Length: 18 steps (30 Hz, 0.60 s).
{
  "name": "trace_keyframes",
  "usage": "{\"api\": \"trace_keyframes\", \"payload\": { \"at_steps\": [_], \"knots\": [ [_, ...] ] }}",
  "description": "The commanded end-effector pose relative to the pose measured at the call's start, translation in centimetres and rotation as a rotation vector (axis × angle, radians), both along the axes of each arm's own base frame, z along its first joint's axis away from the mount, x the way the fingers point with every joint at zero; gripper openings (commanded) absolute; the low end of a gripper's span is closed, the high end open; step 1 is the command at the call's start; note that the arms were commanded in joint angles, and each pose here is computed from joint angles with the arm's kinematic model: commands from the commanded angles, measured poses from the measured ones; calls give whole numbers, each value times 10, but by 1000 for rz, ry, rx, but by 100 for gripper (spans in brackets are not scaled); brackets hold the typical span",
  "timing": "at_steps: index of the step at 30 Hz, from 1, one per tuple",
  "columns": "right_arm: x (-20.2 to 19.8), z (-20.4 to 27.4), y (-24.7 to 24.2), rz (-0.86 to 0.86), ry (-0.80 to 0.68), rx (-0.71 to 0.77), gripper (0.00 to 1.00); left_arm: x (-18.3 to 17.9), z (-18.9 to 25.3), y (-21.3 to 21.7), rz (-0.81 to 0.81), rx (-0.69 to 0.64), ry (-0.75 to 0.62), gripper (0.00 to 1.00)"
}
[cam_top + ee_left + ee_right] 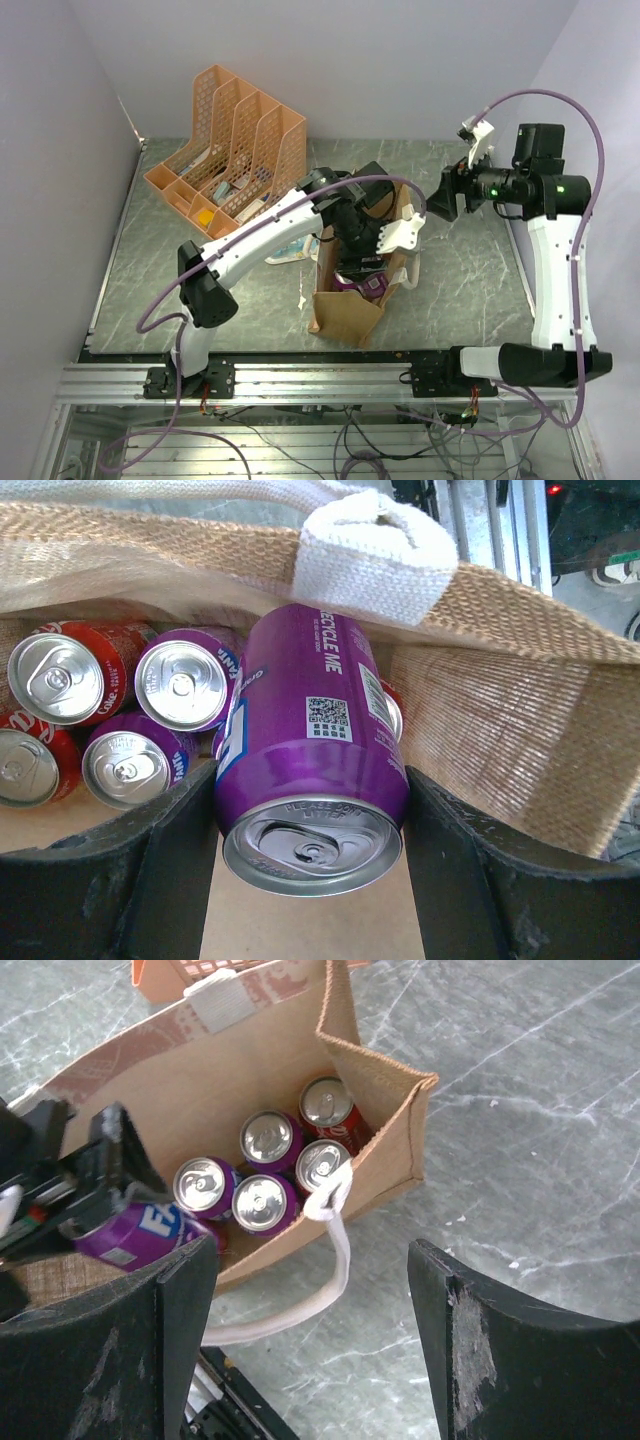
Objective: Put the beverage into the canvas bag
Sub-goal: Place the drink in the canvas bag.
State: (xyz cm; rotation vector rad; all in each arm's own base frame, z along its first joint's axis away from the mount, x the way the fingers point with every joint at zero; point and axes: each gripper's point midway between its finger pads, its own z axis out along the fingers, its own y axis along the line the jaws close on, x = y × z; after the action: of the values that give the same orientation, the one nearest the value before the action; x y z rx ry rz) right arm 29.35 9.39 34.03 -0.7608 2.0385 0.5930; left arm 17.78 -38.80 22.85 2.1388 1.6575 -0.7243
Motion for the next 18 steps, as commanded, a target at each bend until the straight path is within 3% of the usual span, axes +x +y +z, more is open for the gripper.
{"api": "trace_keyframes", "payload": {
  "at_steps": [1,18],
  "knots": [
    [-19,0,-2,-4,-19,-16,76,2,15,-21,-30,-84,-55,7],
    [-30,-2,-10,-46,-26,-23,76,2,-44,-24,-24,71,-57,7]
  ]
}}
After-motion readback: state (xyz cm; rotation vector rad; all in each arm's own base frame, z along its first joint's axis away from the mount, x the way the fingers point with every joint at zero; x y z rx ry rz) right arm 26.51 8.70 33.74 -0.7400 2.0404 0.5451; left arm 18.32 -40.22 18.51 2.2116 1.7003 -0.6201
